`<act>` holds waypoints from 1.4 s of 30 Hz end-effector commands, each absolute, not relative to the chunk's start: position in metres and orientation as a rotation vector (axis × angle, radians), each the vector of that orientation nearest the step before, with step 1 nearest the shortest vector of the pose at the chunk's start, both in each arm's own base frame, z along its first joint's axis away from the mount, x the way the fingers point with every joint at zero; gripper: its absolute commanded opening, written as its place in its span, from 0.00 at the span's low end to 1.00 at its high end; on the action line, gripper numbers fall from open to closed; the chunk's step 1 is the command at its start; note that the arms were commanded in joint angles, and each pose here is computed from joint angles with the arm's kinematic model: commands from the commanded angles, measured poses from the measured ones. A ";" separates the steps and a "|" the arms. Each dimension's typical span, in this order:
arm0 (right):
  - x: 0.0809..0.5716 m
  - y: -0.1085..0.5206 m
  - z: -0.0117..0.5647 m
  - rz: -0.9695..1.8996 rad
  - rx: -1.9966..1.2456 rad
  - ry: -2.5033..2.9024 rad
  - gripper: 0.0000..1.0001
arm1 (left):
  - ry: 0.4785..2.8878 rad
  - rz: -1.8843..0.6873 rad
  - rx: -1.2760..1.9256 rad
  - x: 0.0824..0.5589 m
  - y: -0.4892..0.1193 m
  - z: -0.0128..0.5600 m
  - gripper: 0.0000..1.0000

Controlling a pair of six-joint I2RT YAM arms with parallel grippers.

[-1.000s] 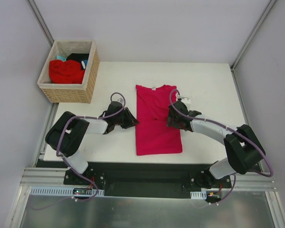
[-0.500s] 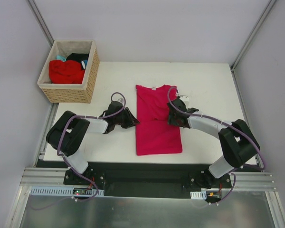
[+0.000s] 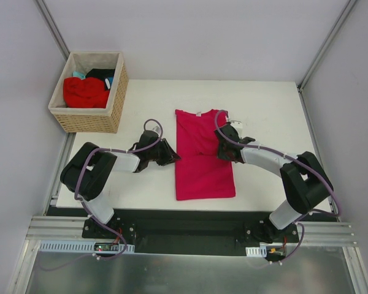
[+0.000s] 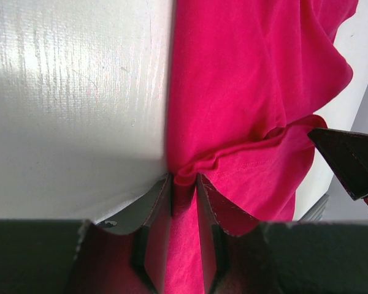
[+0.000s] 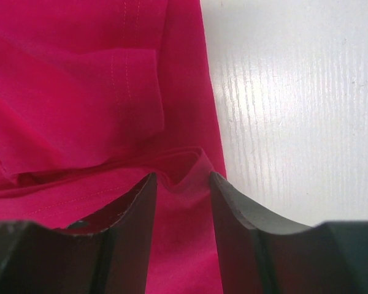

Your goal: Fold and stack the t-shirts

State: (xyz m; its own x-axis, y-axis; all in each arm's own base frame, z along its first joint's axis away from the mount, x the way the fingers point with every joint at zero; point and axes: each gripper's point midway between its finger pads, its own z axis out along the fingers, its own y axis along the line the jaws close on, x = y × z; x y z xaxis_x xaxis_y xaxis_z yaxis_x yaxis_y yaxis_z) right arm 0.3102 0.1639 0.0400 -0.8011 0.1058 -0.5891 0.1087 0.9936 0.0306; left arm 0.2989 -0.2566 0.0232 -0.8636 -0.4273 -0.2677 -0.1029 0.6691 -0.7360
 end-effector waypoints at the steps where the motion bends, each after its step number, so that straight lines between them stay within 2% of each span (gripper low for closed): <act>1: 0.315 0.168 0.040 0.016 0.165 2.492 0.43 | 2.489 -1.018 -0.432 0.297 -0.250 0.014 0.22; 8: 0.316 0.167 0.039 0.014 0.167 2.493 0.29 | 2.488 -1.020 -0.435 0.296 -0.250 0.015 0.22; 13: 0.314 0.167 0.036 0.013 0.173 2.499 0.12 | 2.485 -1.011 -0.440 0.295 -0.247 0.014 0.21; 15: 0.313 0.166 0.035 0.008 0.172 2.501 0.01 | 2.481 -1.014 -0.435 0.294 -0.247 0.016 0.21; 29: 0.316 0.161 0.054 0.006 0.178 2.451 0.01 | 2.433 -1.017 -0.361 0.301 -0.249 0.061 0.19; 38: 0.316 0.156 0.058 -0.013 0.175 2.437 0.01 | 2.448 -1.011 -0.365 0.301 -0.250 0.056 0.18; 39: 0.316 0.157 0.058 -0.012 0.173 2.438 0.01 | 2.452 -1.006 -0.364 0.302 -0.249 0.054 0.14; 40: 0.316 0.159 0.059 -0.005 0.172 2.440 0.01 | 2.457 -1.003 -0.366 0.302 -0.249 0.053 0.00; 42: 0.317 0.158 0.058 -0.006 0.175 2.441 0.01 | 2.474 -1.007 -0.363 0.301 -0.251 0.047 0.00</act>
